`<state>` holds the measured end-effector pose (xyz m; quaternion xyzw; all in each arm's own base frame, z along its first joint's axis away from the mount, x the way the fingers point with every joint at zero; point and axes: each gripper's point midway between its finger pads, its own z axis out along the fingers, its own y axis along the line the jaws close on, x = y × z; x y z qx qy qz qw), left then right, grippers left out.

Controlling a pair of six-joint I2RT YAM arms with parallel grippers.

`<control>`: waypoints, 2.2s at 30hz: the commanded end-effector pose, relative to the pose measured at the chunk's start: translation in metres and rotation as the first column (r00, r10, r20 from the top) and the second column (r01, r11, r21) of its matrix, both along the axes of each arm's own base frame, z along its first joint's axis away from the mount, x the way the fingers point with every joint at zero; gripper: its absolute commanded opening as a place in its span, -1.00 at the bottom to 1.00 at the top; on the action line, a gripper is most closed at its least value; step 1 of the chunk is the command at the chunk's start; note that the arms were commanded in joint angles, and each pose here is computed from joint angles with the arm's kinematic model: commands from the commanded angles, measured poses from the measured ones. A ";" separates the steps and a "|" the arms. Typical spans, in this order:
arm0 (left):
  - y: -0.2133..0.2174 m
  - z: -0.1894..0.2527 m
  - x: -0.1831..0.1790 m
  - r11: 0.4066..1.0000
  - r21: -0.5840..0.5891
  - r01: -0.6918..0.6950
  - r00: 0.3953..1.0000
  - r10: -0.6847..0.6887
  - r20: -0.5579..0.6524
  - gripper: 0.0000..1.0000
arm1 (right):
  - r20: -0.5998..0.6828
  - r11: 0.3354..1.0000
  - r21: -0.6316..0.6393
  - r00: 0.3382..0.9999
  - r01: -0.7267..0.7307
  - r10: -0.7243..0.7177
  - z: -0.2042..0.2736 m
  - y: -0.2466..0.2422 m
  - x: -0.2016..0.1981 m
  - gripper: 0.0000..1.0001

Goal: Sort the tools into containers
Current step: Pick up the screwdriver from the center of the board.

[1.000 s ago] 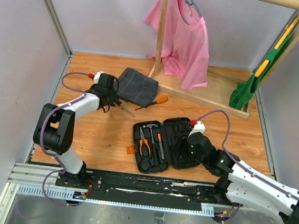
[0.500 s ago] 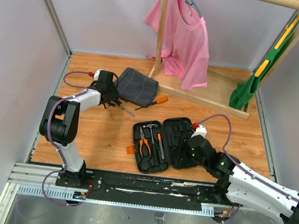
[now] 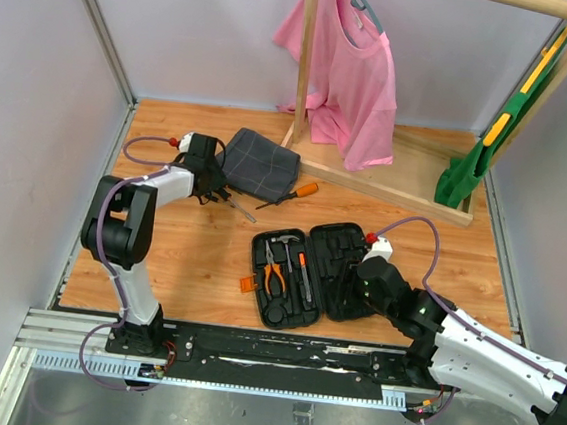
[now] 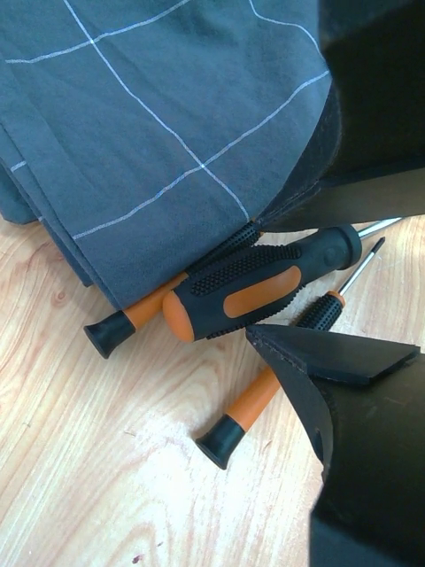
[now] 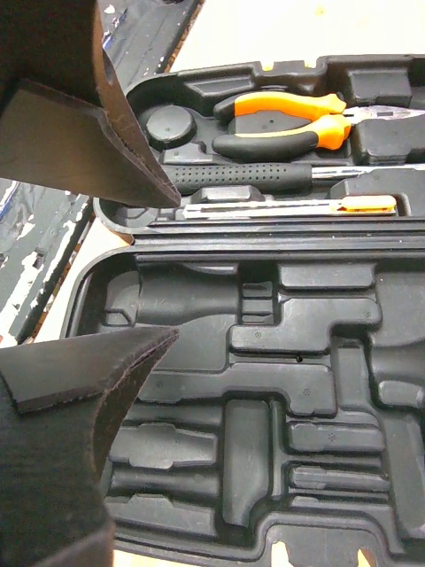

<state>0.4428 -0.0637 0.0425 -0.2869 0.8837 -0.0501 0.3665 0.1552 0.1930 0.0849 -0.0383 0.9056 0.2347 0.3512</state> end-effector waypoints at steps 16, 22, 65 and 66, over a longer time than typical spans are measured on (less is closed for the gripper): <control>-0.001 -0.015 0.006 0.999 -0.034 -0.016 1.000 0.016 -0.015 -0.42 | -0.016 1.000 -0.006 1.000 0.004 -0.005 -0.006 -0.003 -0.006 0.24; -0.006 0.000 0.009 0.998 -0.067 -0.002 1.000 0.004 0.026 -0.58 | -0.016 1.000 -0.003 1.000 0.008 -0.008 -0.005 -0.003 -0.005 0.24; -0.135 0.196 -0.108 0.710 -0.037 0.703 0.626 -0.593 0.507 -0.99 | 0.531 0.984 0.055 0.840 -0.169 0.115 0.110 0.010 0.032 0.73; -0.144 0.197 -0.115 0.687 -0.032 0.726 0.602 -0.613 0.511 -0.99 | 0.548 0.978 0.033 0.822 -0.206 0.154 0.115 0.014 0.031 0.74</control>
